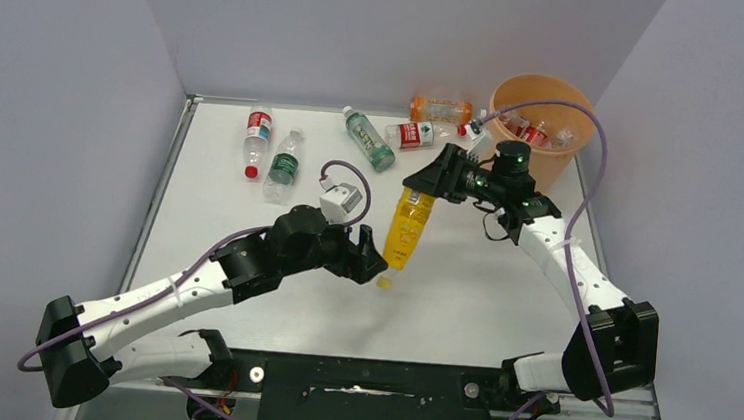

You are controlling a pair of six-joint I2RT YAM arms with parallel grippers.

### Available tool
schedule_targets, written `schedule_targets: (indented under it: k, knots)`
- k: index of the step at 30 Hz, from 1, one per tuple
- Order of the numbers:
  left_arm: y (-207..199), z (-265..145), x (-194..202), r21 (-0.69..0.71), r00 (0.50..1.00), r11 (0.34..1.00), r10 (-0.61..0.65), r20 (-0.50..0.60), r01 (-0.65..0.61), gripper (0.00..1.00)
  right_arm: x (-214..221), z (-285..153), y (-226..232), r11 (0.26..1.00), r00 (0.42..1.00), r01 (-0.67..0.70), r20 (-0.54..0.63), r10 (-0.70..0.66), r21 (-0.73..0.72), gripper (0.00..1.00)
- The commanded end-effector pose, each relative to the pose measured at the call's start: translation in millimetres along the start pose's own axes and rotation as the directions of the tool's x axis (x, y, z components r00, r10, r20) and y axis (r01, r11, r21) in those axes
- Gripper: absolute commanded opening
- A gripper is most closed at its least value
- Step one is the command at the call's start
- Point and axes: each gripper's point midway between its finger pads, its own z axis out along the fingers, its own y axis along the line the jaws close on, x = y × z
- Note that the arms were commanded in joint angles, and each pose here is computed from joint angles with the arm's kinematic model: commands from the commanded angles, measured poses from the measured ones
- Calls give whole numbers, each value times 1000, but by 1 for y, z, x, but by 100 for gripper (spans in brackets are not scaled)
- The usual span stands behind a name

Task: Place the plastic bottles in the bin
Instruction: Pick up the plastic bottle at the center of the board, then place the plastic bottle in the trash bin.

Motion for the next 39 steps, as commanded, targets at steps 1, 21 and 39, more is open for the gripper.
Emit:
schedule_targets:
  k: [1, 21, 39]
  knots:
    - [-8, -13, -26, -4, 998, 1000, 4, 64, -3, 80, -47, -34, 14, 993, 987, 117, 109, -117, 8, 47]
    - [16, -30, -15, -97, 999, 995, 14, 39, -10, 84, -233, -163, -23, 934, 813, 114, 509, -284, 340, 48]
    - [26, -29, -3, -92, 999, 996, 10, 33, -7, 85, -338, -247, -48, 856, 555, 57, 696, -455, 514, 51]
